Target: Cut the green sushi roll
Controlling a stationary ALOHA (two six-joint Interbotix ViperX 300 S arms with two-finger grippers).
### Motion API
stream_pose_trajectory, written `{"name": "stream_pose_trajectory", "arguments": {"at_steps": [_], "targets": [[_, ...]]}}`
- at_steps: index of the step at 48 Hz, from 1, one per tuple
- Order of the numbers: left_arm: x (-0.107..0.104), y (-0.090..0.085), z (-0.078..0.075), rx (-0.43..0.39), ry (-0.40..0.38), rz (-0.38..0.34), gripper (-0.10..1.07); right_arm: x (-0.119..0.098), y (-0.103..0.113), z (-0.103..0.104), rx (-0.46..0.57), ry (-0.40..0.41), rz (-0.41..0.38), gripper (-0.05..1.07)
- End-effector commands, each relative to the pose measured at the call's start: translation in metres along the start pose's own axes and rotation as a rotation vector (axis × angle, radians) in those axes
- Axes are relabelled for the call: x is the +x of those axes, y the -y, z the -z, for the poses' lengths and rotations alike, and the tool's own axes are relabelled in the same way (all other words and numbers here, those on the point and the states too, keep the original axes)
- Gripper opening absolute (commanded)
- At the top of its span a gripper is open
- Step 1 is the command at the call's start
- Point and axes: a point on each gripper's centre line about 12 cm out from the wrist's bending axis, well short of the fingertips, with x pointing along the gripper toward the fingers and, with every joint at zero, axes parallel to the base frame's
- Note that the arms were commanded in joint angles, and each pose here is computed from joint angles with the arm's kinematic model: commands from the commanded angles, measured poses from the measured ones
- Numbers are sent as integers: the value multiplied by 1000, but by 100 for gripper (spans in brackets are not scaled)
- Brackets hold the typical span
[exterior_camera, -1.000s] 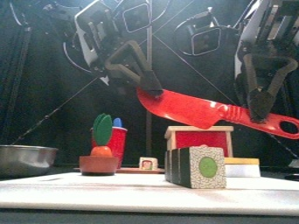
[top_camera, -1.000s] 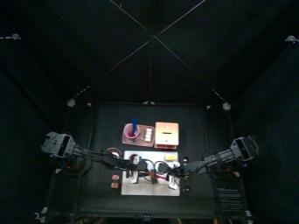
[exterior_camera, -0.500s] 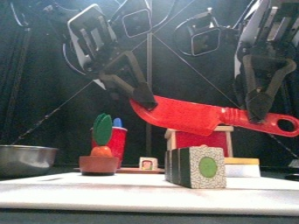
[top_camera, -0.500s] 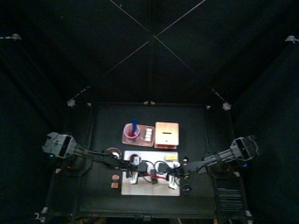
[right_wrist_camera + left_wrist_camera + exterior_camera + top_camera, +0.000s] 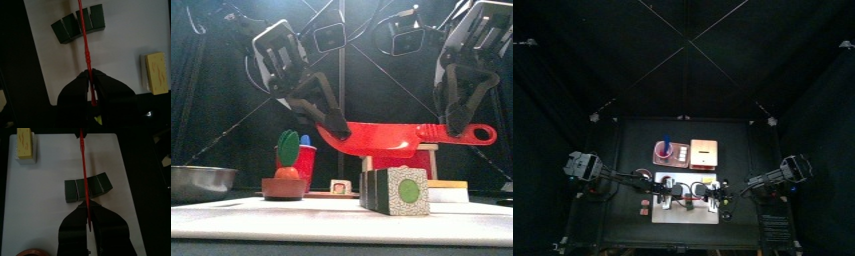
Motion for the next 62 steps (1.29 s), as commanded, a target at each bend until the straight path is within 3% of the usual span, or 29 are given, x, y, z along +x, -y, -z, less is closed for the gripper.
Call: {"name": "stream_pose_trajectory", "arguments": {"at_steps": [1, 16, 25, 38, 49, 62], "targets": [[-5, 1, -3, 19, 43, 0, 37, -11, 0, -8, 15, 76, -37, 48], [-12, -9, 16, 29, 202, -35, 37, -2, 5, -4, -2, 187, -96, 47], [-11, -10, 20, 29, 198, -39, 37, 4, 16, 1, -17, 230, -98, 45], [-7, -11, 21, 28, 190, -40, 37, 8, 26, 8, 0, 212, -78, 45], [0, -5, 14, 36, 200, -28, 37, 0, 28, 12, 17, 225, -87, 45], [7, -2, 18, 37, 183, -22, 37, -5, 30, 16, 26, 226, -87, 45]]}}
